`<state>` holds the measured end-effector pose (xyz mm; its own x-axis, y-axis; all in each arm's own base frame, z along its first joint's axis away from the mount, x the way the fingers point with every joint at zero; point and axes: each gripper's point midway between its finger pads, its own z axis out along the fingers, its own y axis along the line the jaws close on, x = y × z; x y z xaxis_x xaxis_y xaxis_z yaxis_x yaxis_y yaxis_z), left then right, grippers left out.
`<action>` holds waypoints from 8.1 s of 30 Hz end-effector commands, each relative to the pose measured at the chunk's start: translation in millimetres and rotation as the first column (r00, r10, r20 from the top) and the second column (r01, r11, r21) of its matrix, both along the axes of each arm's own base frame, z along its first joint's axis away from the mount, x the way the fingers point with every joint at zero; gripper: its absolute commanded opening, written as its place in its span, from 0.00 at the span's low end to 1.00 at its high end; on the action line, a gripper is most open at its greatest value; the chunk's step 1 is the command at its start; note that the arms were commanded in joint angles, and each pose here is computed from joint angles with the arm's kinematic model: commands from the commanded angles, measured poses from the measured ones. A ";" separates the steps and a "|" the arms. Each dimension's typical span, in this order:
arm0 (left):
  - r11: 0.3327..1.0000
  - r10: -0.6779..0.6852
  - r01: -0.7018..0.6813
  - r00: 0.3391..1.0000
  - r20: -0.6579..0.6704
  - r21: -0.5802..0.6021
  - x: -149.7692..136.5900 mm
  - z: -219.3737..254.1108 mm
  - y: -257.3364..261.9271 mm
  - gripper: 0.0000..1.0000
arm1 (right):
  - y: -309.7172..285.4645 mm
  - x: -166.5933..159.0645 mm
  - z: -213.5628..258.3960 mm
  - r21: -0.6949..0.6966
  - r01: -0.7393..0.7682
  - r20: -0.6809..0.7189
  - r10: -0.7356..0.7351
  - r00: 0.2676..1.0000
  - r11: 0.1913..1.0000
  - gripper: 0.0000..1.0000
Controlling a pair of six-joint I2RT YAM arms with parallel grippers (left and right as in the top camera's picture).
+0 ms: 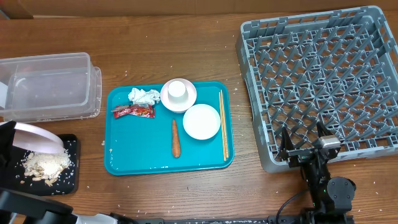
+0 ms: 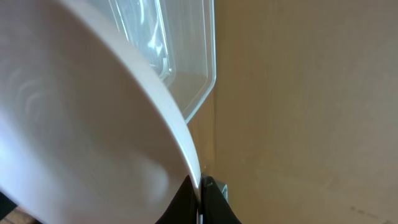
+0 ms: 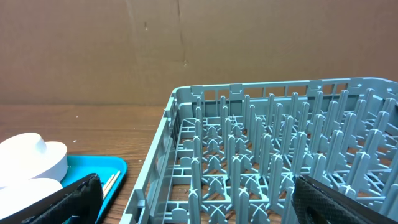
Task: Sort waste into correct bins and load items into the dishwasher
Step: 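Tilt the plate with the left gripper to dump rice onto the black tray, then carry the emptied plate back and set it on the teal tray, then grasp the orange carrot on the teal tray with the left gripper, then carry the carrot left and drop it onto the black tray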
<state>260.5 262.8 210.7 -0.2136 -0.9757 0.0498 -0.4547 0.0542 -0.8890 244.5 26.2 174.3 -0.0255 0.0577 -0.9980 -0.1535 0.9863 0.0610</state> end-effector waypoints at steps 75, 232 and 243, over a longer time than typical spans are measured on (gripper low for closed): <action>0.301 -0.167 0.946 0.181 -0.969 0.124 21.6 -142.9 -333.4 0.20 | -2.1 0.2 -1.7 -0.004 0.011 0.005 -0.011 1.000 1.000 1.00; 0.952 0.198 0.106 0.502 -0.842 0.288 -2.8 -108.9 -2.4 0.34 | -2.1 0.2 -1.7 -0.004 0.011 0.005 -0.011 1.000 1.000 1.00; 0.826 0.007 0.361 0.761 -0.649 0.432 68.0 -17.0 -106.2 0.54 | -2.1 0.2 -1.7 -0.004 0.011 0.005 -0.011 1.000 1.000 1.00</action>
<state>308.8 191.7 178.5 -0.3740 -0.8983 -0.2305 -0.8879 0.4186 -0.1908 244.5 26.2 174.4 -0.0250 0.0570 -0.9981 -0.1536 0.9863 0.0602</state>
